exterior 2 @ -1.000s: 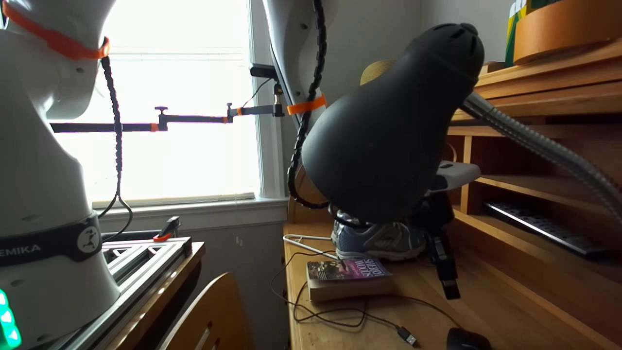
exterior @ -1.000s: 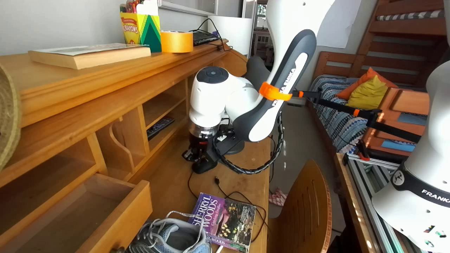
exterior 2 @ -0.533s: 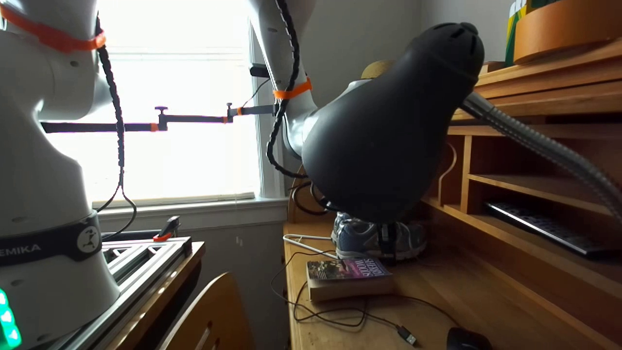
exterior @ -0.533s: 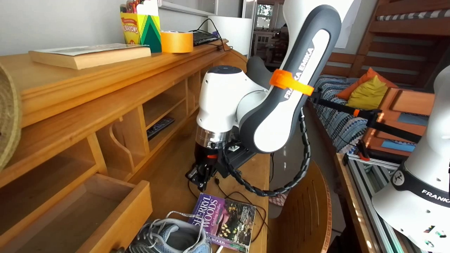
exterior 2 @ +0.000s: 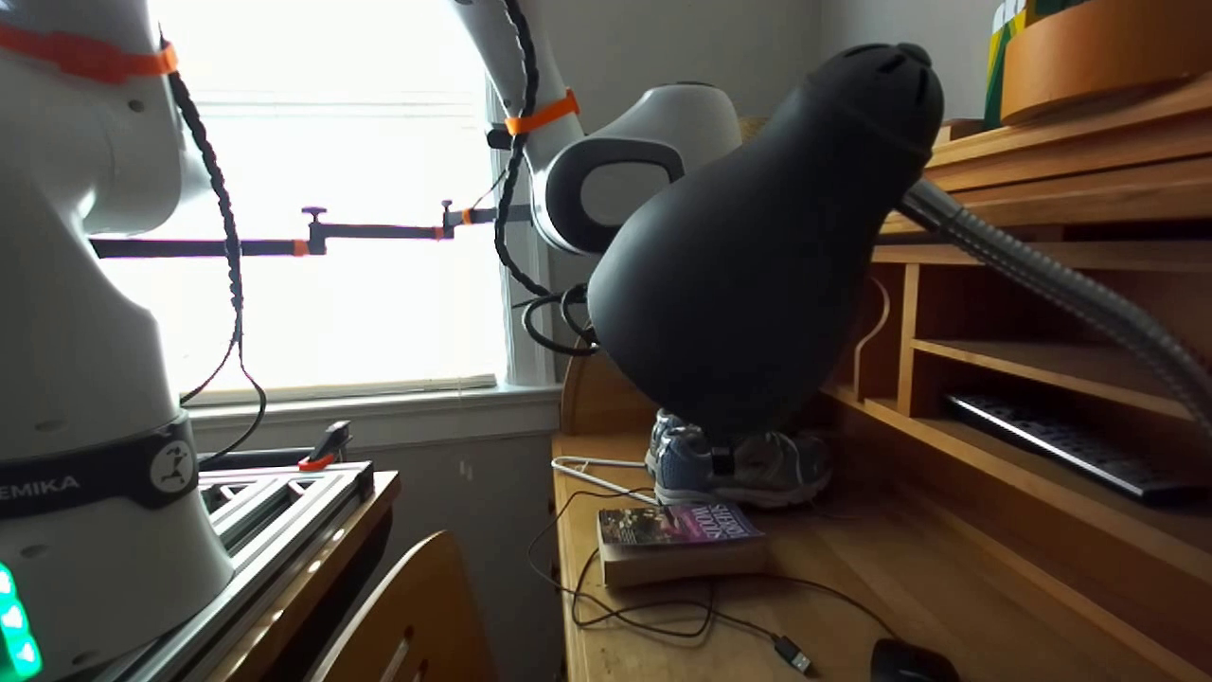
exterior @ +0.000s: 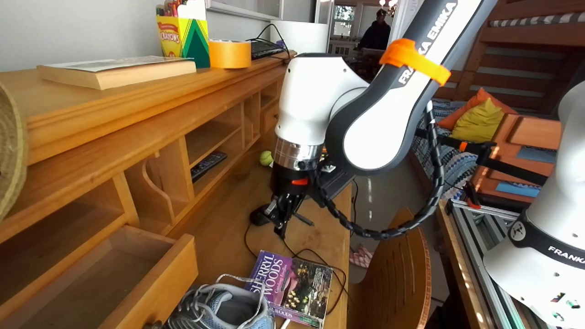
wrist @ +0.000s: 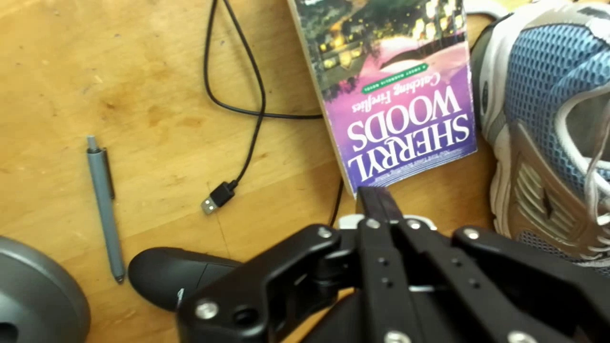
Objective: Right-click on the mouse
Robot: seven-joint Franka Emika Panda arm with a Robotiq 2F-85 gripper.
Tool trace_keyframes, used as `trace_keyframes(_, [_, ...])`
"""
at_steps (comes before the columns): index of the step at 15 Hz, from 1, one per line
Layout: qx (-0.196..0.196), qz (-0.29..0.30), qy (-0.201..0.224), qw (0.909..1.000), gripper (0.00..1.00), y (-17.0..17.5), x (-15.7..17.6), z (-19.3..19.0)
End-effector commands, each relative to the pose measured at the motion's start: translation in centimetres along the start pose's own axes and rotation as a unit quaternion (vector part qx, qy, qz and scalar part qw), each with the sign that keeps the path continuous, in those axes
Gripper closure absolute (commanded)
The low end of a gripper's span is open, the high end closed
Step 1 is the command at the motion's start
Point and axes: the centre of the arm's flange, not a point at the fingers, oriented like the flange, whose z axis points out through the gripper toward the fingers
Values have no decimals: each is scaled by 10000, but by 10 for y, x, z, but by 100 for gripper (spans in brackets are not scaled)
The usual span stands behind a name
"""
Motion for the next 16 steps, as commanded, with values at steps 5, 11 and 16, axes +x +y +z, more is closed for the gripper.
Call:
trace_keyframes(5, [-736,-1005,-207,9920,100,8,-39,-79])
trace_keyframes(11, [-889,-1823,-438,9782,100,16,-44,-128])
trace_keyframes(16, [-969,-2547,-724,9594,100,41,-40,-156])
